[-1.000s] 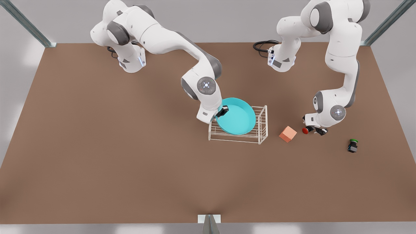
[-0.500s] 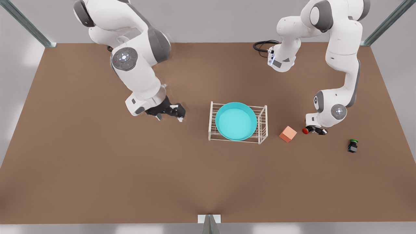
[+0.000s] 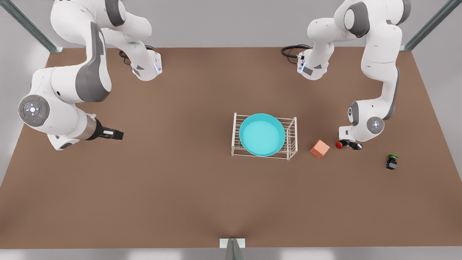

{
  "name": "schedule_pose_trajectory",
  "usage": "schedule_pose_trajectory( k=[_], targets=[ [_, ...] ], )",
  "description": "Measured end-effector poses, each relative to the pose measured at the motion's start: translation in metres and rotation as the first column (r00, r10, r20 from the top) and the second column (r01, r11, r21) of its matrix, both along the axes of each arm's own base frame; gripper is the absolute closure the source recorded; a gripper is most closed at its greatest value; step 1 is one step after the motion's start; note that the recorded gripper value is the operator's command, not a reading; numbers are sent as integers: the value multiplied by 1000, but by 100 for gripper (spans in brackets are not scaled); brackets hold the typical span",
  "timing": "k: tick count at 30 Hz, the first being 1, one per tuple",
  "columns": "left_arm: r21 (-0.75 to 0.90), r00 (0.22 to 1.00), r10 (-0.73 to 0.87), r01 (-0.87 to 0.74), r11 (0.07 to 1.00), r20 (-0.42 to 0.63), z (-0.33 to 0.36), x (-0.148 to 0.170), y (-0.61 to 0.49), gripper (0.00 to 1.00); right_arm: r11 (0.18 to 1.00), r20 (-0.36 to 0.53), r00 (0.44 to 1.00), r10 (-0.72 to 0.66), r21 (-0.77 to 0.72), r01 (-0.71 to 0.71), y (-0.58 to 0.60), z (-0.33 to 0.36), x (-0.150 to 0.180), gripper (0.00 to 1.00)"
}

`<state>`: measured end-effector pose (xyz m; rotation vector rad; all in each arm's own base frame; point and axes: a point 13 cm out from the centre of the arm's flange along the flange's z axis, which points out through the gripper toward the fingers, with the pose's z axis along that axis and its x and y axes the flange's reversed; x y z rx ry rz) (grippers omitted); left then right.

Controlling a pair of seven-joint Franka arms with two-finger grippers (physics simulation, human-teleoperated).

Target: Place the plate on the shelf with right arm and place the red button switch in the plate with left arm

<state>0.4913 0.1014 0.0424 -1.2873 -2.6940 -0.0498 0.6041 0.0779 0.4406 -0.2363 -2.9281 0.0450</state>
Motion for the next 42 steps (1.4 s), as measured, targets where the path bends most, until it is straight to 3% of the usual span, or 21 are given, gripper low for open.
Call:
schedule_pose_trajectory(
  k=[6, 18, 25, 30, 42],
  targets=[
    [2, 1000, 1, -1, 1000, 14, 7, 4, 1, 50, 998, -44, 997, 69, -12, -70, -18, -20, 2, 0],
    [-1, 999, 10, -10, 1000, 48, 47, 16, 1, 50, 984, -46, 983, 176, 12, -176, -19, -26, 6, 0],
    [-48, 994, 55, -51, 998, 89, 137, 64, -15, 50, 980, -48, 979, 197, 21, -196, -28, -30, 8, 0],
    [-91, 999, 26, -22, 996, 45, 195, 85, -72, 50, 983, -46, 982, 182, 29, -181, -48, -29, 10, 0],
    [-157, 996, -6, -8, 988, -89, 283, 61, -240, 50, 979, -39, 979, 200, 36, -199, -60, -26, 11, 0]
  ],
)
